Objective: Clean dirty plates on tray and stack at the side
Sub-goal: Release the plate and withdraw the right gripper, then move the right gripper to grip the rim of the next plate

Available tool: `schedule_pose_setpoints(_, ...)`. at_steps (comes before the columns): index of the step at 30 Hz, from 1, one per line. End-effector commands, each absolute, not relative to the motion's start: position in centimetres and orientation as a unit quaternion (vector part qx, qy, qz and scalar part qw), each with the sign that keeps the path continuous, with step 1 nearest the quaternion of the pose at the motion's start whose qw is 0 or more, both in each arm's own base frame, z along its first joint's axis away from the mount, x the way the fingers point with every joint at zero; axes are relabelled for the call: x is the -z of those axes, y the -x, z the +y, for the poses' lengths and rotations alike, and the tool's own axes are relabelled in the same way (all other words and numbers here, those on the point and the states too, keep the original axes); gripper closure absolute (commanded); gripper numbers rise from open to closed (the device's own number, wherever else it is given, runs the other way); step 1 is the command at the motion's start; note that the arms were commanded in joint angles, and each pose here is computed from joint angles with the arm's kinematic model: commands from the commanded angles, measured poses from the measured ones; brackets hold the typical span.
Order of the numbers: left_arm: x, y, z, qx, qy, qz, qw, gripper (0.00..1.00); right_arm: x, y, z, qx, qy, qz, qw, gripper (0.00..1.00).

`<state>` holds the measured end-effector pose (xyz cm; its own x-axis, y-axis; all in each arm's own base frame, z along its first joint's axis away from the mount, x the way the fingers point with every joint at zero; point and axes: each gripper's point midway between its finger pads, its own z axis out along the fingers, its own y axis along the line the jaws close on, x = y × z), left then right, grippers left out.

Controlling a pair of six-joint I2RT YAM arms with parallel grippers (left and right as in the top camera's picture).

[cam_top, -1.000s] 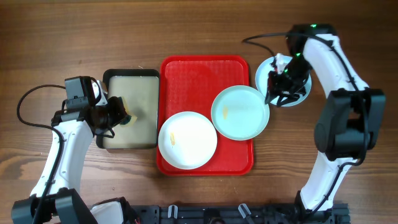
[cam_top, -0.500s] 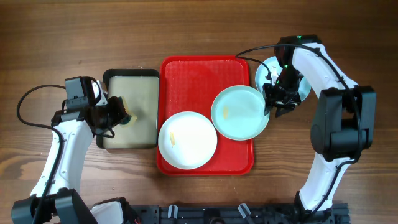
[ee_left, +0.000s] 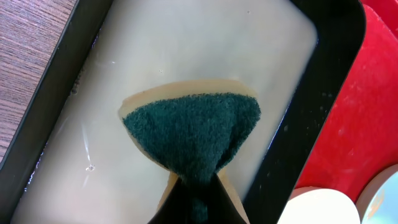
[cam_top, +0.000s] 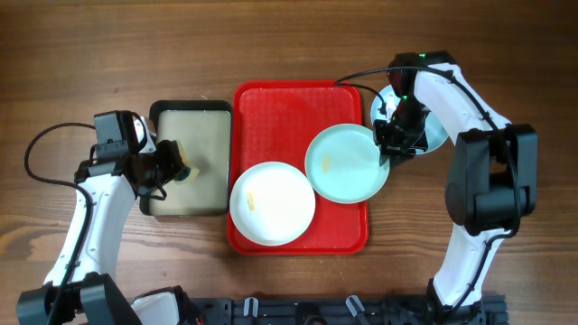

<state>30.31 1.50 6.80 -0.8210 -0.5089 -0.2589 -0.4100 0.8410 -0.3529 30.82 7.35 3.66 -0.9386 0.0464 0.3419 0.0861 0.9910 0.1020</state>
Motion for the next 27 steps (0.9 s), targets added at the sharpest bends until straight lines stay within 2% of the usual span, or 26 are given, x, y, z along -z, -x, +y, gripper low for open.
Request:
schedule_pose_setpoints(1, -7.0, -30.4, 1.2, 0.149, 0.241, 0.942, 0.178, 0.95, -3.6, -30.7, 7.1, 0.047, 0.037, -0.984, 0.169, 0.83)
schedule_pose_setpoints(5, -7.0, -30.4, 1.2, 0.149, 0.241, 0.942, 0.177, 0.95, -2.9, -30.2, 6.9, 0.045, 0.037, -0.983, 0.175, 0.83)
schedule_pose_setpoints(8, -7.0, -30.4, 1.2, 0.149, 0.241, 0.942, 0.177, 0.95, -2.8, -30.2, 6.9, 0.045, 0.037, -0.983, 0.174, 0.94)
schedule_pose_setpoints(10, -7.0, -30.4, 1.2, 0.149, 0.241, 0.942, 0.178, 0.95, -3.1, -31.0, 7.0, 0.047, 0.037, -0.985, 0.162, 0.96)
schedule_pose_setpoints(14, -7.0, -30.4, 1.2, 0.149, 0.241, 0.942, 0.178, 0.95, -4.3, -34.7, 7.7, 0.059, 0.055, -0.992, 0.096, 0.96)
schedule_pose_setpoints(18, -7.0, -30.4, 1.2, 0.149, 0.241, 0.942, 0.178, 0.95, -4.1, -39.1, 8.9, 0.079, 0.020, -0.997, 0.004, 0.96)
schedule_pose_setpoints(23, -7.0, -30.4, 1.3, 0.149, 0.241, 0.942, 0.178, 0.95, -4.5, -42.6, 11.5, 0.094, -0.016, -0.993, -0.075, 0.96)
schedule_pose_setpoints(27, -7.0, -30.4, 1.2, 0.149, 0.241, 0.942, 0.178, 0.95, -4.8, -43.5, 14.6, 0.109, -0.009, -0.989, -0.103, 0.96)
